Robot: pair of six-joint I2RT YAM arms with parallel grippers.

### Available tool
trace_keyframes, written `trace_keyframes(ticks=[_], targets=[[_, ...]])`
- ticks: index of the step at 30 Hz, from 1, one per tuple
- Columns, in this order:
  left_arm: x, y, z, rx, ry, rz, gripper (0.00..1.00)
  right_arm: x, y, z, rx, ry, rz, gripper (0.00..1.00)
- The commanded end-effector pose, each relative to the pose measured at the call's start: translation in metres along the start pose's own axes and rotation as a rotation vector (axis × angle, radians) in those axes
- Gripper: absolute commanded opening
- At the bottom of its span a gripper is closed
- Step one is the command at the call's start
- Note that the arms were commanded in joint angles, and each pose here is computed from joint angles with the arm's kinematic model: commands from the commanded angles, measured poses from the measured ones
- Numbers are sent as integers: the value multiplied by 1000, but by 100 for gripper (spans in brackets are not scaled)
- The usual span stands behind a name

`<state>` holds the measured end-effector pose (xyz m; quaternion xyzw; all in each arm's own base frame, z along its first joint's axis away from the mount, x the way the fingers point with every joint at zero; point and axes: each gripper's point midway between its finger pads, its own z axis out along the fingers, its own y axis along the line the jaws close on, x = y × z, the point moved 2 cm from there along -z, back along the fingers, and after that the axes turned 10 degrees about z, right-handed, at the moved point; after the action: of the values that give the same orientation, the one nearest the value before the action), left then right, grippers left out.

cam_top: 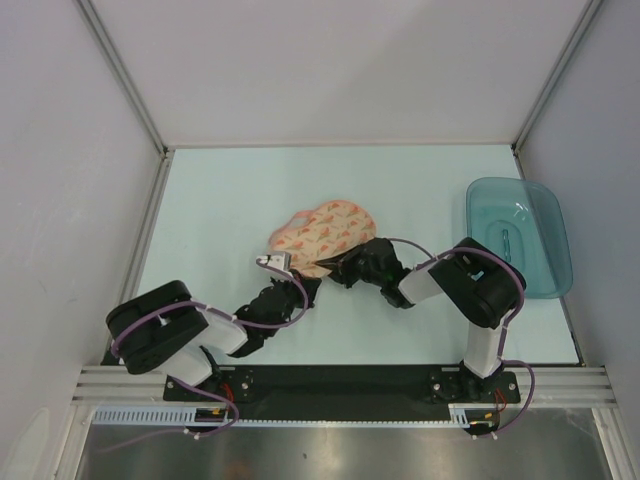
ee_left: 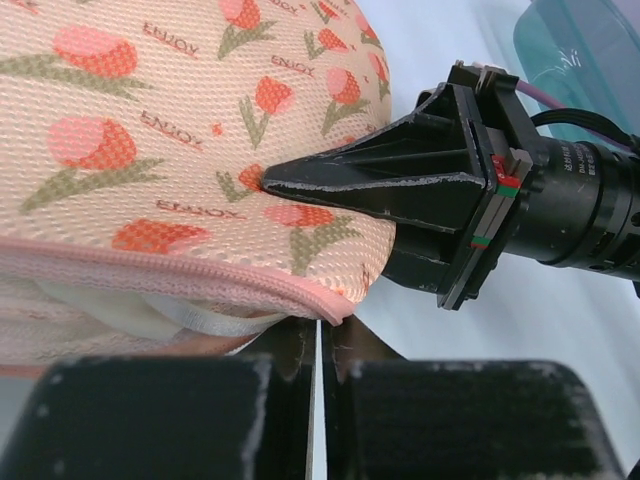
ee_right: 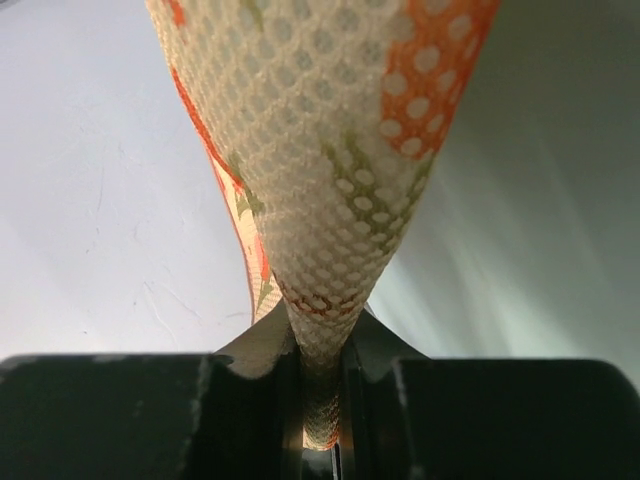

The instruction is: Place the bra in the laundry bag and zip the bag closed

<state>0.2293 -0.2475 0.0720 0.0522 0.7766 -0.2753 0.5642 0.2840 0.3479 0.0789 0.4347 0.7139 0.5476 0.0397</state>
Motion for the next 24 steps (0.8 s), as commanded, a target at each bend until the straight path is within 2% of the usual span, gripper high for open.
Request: trace_keyframes(ticks=[1, 7, 10, 14, 20, 23, 24], targets=[[-13, -2, 3, 0, -30, -26, 0, 2, 15, -7, -62, -3, -13, 7], [-3, 5, -12, -2, 24, -44, 0, -15, 20, -10, -41, -28, -66, 3], [12, 16, -24, -31, 93, -41, 0, -28, 21, -16, -10, -60, -107, 3], [16, 20, -38, -28, 117, -51, 0, -48, 27, -23, 17, -89, -163, 3], [15, 33, -51, -63, 109, -33, 0, -64, 27, -30, 59, -58, -221, 3], [14, 22, -53, 17, 125, 13, 0, -72, 30, -27, 97, 0, -328, 4], [15, 17, -53, 50, 134, 20, 0, -76, 41, -25, 92, 15, -417, 6]])
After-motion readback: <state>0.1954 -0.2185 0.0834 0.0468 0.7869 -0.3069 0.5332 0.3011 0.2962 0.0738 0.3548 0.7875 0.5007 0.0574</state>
